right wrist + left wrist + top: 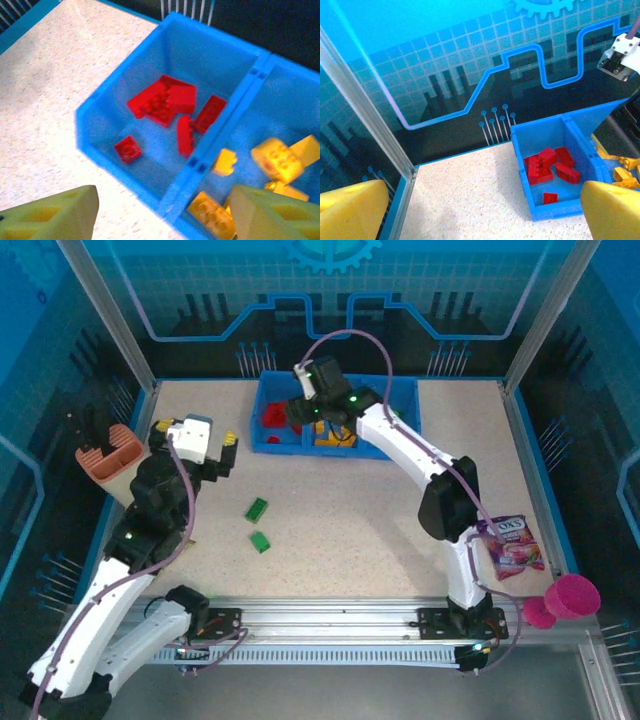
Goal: Sort the legos into containers by color
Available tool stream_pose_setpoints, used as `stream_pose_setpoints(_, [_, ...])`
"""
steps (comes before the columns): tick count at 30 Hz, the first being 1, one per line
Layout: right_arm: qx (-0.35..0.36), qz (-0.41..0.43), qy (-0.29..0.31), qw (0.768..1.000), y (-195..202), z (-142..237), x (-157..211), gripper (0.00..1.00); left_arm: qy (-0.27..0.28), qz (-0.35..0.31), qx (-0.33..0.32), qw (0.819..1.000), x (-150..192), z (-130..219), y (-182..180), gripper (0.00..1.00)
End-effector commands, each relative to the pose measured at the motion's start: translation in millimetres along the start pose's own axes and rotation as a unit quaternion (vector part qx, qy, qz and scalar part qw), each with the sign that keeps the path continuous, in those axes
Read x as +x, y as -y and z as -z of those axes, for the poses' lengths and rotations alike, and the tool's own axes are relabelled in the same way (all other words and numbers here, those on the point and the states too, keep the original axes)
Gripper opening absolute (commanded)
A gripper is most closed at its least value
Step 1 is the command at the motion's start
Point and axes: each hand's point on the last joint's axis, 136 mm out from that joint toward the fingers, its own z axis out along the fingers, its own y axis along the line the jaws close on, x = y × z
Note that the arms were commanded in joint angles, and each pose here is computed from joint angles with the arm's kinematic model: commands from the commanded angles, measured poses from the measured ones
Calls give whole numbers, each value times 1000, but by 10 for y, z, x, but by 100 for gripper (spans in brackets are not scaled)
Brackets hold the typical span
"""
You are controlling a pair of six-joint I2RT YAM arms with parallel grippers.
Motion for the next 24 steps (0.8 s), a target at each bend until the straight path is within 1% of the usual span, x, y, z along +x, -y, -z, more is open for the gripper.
stream_pose_setpoints(1, [7, -110, -109, 988, -508, -97, 719, 71, -30, 15, -27, 999, 92, 93, -149, 99])
stream_pose_setpoints(6, [15, -212, -131, 968, -1039, -287, 1144, 77, -31, 46, -30, 998, 84, 223, -217, 99])
stream_pose_setpoints(9, [8, -241, -150, 959, -1314, -389, 1334, 82, -25, 63, -17, 998, 94, 297, -199, 99])
stream_pose_setpoints(11, [33, -249, -161, 955, -1394, -434, 1491, 84, -21, 77, -8, 997, 91, 346, -190, 99])
stream_pose_setpoints(15, [70, -263, -195, 942, -1439, -575, 1812, 84, -11, 103, 7, 995, 93, 434, -171, 99])
stream_pose_setpoints(19, [74, -264, -204, 940, -1509, -711, 1925, 84, -6, 112, 11, 994, 152, 485, -163, 99])
stream_pose_setpoints(24, [95, -249, -226, 937, -1516, -798, 2078, 82, 2, 122, 21, 992, 139, 529, -147, 99])
